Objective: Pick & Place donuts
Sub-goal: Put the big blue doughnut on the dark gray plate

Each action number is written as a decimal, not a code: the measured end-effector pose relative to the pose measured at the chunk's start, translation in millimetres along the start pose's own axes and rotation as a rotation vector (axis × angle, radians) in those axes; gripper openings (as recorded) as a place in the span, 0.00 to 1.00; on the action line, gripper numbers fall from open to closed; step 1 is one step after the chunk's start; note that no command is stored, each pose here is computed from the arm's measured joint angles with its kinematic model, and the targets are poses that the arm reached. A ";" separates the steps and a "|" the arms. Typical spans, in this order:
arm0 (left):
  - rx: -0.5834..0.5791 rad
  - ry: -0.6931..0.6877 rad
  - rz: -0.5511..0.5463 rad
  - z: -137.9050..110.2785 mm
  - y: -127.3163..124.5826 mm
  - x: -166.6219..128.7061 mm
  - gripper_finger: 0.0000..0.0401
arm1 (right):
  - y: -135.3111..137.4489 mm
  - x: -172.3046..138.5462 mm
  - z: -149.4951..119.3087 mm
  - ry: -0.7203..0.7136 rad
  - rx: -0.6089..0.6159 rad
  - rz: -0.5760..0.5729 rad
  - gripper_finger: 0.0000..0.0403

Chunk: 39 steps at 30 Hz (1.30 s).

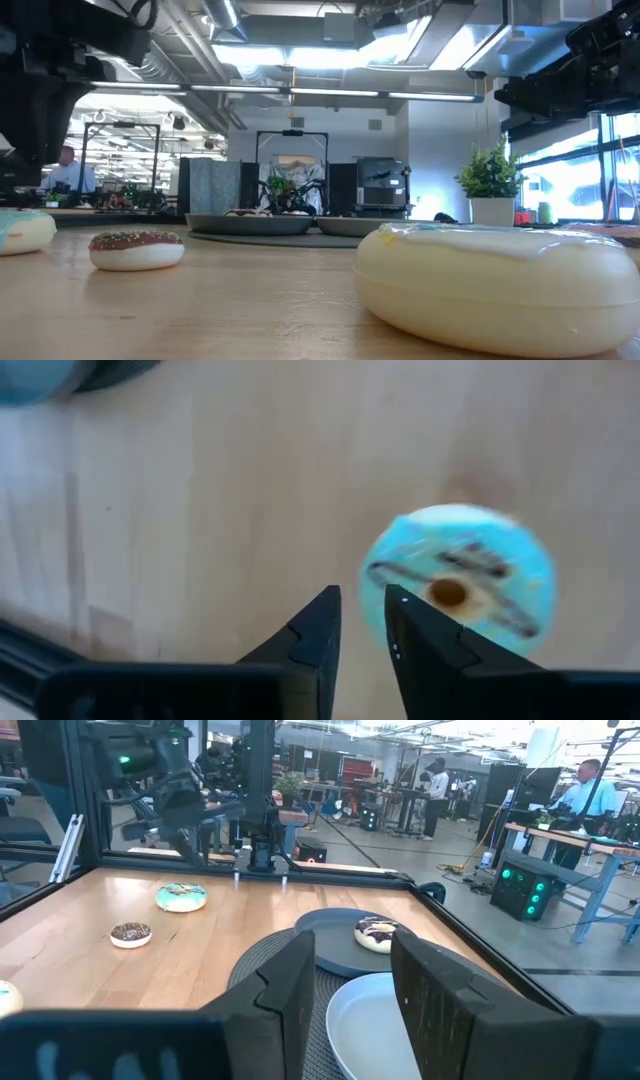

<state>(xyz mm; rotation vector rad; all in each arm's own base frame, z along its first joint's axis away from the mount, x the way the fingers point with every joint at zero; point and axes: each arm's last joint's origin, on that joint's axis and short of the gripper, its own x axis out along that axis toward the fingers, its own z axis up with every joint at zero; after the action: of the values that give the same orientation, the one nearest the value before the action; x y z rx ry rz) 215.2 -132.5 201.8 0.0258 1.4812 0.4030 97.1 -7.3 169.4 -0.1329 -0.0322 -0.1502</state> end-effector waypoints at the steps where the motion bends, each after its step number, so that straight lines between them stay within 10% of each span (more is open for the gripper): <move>1: -0.028 -0.009 -0.008 -4.3 5.0 -0.1 0.17 | 0.0 0.0 -0.2 0.001 0.000 0.000 0.34; 13: -0.202 -0.196 -0.227 -20.1 17.5 7.4 0.11 | 0.0 0.0 -0.1 0.000 0.000 0.000 0.34; 29: -0.119 -0.170 -0.182 -20.9 13.4 20.0 0.45 | 0.0 0.0 0.0 0.000 0.001 0.000 0.34; 39: -0.074 -0.162 -0.222 -20.0 11.1 19.4 0.48 | 0.0 0.0 0.0 0.000 0.001 0.000 0.34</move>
<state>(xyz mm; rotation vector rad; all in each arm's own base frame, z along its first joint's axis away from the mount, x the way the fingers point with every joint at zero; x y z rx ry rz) 193.8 -121.4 184.0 -0.1604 1.2928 0.2688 97.1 -7.3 169.4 -0.1318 -0.0322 -0.1506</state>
